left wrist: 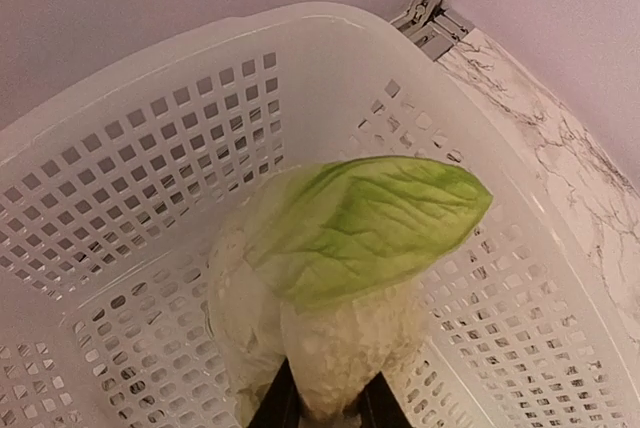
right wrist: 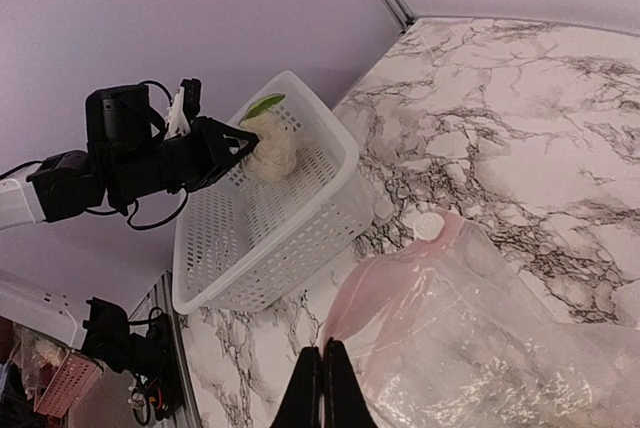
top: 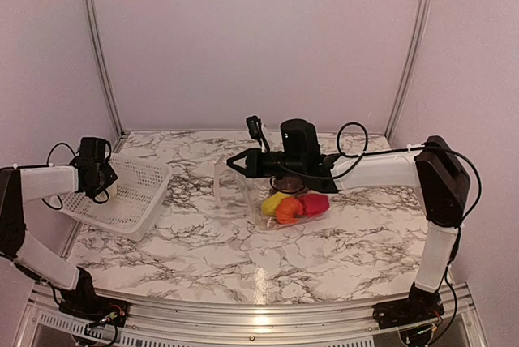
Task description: Open the zip-top bag and remove the fake food
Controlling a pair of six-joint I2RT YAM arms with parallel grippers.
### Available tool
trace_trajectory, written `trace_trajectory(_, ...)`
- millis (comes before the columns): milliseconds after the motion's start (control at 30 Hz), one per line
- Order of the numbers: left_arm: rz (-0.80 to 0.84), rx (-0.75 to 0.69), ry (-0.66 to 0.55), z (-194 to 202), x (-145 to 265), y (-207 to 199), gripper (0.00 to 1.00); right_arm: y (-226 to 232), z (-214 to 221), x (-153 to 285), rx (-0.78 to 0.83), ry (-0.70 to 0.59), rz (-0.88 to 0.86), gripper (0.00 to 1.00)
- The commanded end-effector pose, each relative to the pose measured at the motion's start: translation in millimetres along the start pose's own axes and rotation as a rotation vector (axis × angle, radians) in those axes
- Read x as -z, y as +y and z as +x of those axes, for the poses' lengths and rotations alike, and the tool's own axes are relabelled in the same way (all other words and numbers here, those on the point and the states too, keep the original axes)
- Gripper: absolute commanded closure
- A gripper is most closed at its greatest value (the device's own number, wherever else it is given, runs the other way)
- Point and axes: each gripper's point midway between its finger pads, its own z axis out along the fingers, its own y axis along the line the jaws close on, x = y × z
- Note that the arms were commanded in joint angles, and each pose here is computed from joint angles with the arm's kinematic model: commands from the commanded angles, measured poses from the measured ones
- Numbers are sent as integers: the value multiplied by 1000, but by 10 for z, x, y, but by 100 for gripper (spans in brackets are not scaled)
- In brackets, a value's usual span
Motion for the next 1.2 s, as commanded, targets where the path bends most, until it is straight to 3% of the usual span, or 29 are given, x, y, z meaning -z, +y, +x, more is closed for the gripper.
trace_trajectory(0,-55,-48,10,-17,-88,40,87,56,-18,-20,5,1,-23,100)
trace_trajectory(133,33,-60,15,-42,-34,-110,62,22,15,8,7,9,-15,100)
trace_trajectory(267,122,-72,-1,-115,146,-210,43,6,17,14,10,13,-16,100)
trace_trajectory(433,351,-65,-34,-202,542,-497,34,32,0,6,17,13,-24,100)
trace_trajectory(567,427,-115,-20,-114,766,-611,33,18,4,-2,15,16,-21,100)
trace_trajectory(733,853,-152,53,237,1357,-1233,41,4,34,-10,15,22,-19,100)
trace_trajectory(900,1095,-283,135,804,1891,-1807,54,4,33,-10,15,21,-20,100)
trace_trajectory(1000,1194,-302,192,1101,2066,-2033,62,16,20,2,17,18,-21,100)
trace_trajectory(1167,1310,-335,271,1573,2291,-2388,68,19,17,25,21,16,-15,100)
